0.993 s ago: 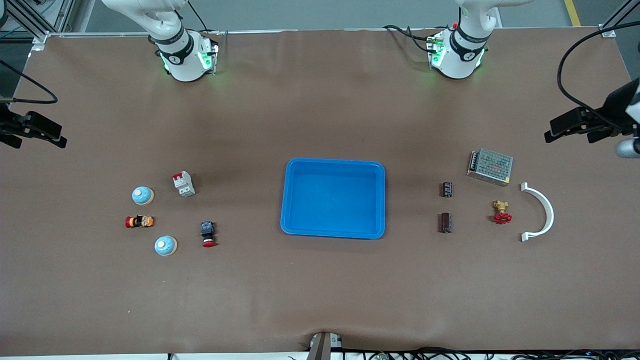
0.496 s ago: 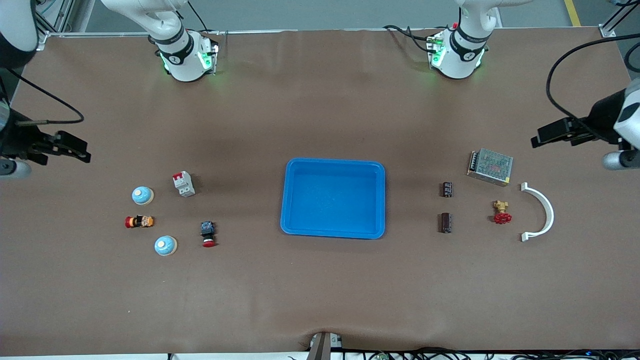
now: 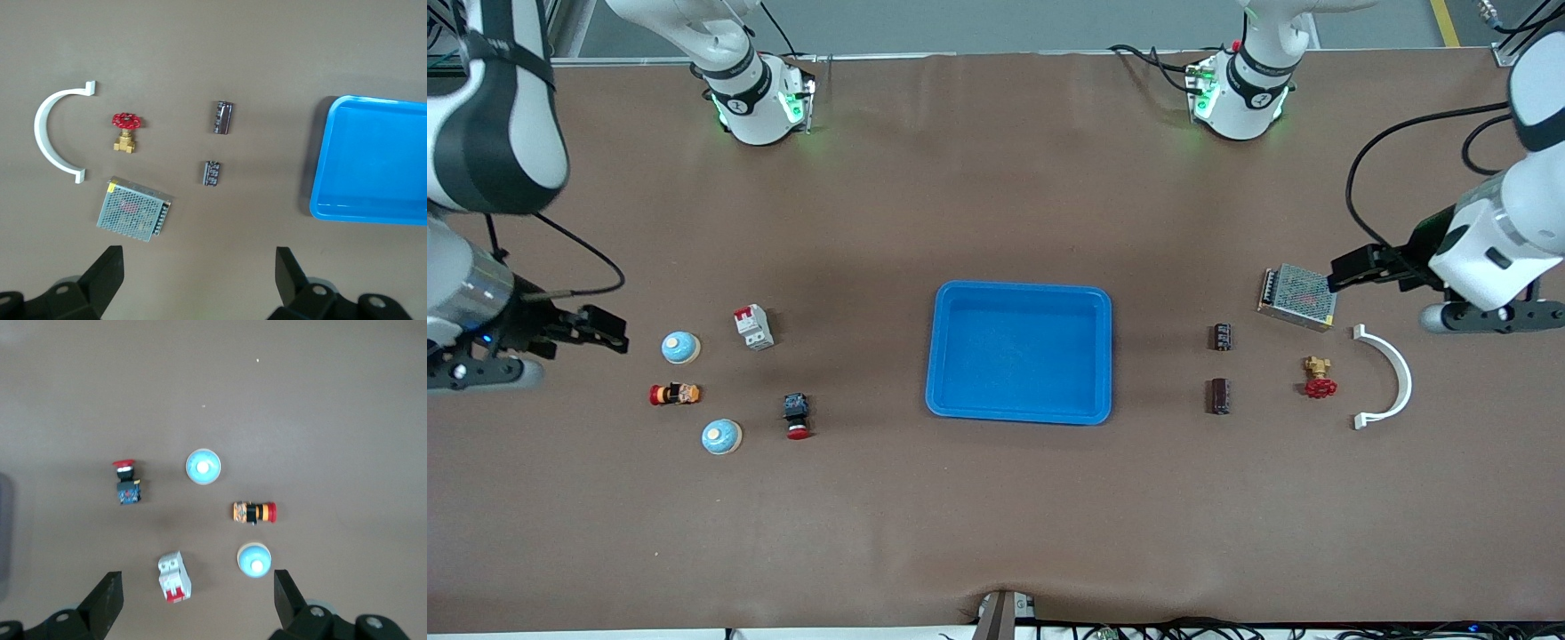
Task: Place electrolytic capacitor and blue bell in tray
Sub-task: 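Reach the blue bell with the right gripper while the left gripper descends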
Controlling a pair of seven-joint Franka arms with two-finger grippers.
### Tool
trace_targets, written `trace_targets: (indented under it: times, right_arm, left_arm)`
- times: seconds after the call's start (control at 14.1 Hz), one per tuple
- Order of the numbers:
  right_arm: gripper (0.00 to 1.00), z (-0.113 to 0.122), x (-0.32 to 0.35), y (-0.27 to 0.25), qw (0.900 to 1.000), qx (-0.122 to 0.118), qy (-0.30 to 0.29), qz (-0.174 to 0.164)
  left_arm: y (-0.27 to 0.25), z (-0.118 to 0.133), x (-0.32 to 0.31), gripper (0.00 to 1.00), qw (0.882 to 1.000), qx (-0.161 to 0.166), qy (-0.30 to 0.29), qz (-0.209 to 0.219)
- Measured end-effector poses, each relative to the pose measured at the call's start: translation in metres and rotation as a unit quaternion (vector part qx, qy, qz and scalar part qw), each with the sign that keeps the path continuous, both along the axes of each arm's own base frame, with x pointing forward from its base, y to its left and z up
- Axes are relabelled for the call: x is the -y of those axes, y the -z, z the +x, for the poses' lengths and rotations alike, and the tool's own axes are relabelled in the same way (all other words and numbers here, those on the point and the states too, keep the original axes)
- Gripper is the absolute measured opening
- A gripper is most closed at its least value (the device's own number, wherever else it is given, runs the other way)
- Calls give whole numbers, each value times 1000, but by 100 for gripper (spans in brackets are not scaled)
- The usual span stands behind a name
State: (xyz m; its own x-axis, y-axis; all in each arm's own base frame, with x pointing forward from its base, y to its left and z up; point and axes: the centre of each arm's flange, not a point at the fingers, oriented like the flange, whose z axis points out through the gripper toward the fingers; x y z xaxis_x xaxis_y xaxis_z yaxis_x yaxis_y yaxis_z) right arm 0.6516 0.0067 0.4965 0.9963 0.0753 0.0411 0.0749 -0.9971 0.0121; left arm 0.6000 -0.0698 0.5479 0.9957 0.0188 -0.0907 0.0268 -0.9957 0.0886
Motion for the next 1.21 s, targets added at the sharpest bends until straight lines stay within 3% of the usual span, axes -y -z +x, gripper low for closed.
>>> trace_targets:
  times: [0.28, 0.71, 1.21]
  right_arm:
    - [100, 20, -2, 59, 1000, -16, -7, -4]
    - [100, 44, 11, 148, 996, -33, -79, -12]
    - [100, 62, 5, 185, 995, -30, -99, -12]
  left_arm:
    - [47, -2, 15, 100, 1000, -1, 12, 7]
    - [101, -14, 22, 100, 1000, 22, 12, 8]
    - [162, -32, 34, 100, 998, 47, 35, 26]
